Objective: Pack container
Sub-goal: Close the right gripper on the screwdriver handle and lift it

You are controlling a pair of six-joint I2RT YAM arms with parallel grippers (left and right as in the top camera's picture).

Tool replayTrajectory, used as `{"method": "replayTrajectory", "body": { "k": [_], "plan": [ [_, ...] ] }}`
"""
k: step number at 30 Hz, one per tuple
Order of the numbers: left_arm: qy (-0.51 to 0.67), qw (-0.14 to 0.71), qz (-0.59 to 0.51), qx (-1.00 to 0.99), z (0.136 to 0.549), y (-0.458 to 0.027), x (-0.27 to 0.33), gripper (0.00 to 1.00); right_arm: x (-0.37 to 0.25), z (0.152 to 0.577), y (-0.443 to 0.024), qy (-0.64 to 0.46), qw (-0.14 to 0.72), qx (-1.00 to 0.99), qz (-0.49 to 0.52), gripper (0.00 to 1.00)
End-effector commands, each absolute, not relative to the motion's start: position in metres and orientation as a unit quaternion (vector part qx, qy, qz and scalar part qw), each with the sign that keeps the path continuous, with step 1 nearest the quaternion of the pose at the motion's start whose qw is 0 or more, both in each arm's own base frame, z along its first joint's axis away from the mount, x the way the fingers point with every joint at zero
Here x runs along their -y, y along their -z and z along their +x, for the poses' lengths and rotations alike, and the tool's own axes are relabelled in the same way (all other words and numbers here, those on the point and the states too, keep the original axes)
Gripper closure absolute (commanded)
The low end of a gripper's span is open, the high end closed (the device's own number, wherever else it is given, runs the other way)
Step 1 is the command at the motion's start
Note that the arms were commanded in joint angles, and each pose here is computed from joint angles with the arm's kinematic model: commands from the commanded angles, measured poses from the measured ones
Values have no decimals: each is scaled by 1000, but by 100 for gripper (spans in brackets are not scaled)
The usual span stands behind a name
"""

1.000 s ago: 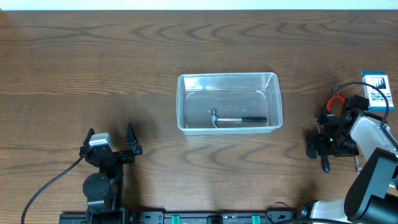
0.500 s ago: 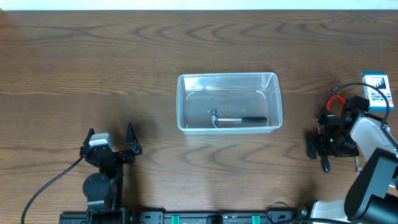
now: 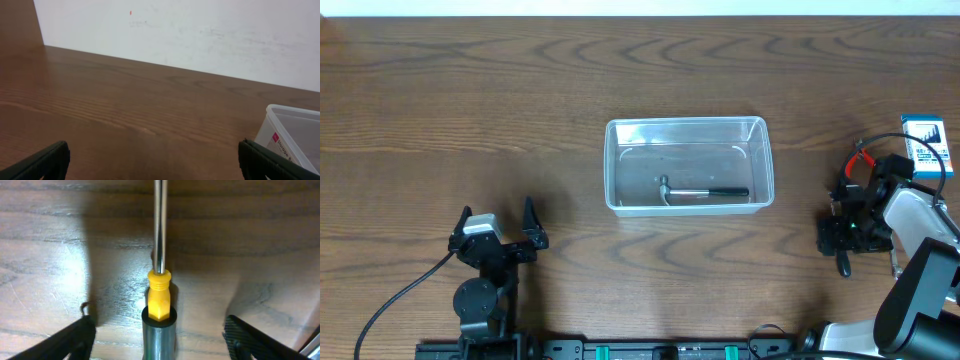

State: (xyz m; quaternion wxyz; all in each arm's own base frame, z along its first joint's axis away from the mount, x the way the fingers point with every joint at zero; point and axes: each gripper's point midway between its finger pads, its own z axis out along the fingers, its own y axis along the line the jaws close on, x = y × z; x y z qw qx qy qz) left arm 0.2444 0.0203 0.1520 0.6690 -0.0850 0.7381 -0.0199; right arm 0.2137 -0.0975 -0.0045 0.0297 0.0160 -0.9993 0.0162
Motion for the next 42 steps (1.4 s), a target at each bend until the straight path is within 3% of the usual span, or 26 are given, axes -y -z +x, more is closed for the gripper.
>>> {"method": "replayTrajectory", "body": {
  "k": [1, 11, 20, 24, 30, 42],
  "plan": [
    [9, 650, -92, -754, 243, -137, -25, 2, 99, 210, 7, -15, 35, 999, 13, 23],
    [9, 650, -92, -754, 243, -137, -25, 2, 99, 210, 7, -15, 35, 999, 13, 49],
    [9, 650, -92, -754, 243, -137, -25, 2, 99, 211, 7, -16, 33, 999, 9, 62],
    [9, 650, -92, -754, 243, -137, -25, 2, 99, 211, 7, -17, 31, 999, -1, 74],
    [9, 650, -92, -754, 243, -137, -25, 2, 99, 211, 7, -17, 31, 999, -1, 77],
    [9, 650, -92, -754, 243, -137, -25, 2, 99, 212, 7, -17, 31, 999, -10, 94]
  ]
}}
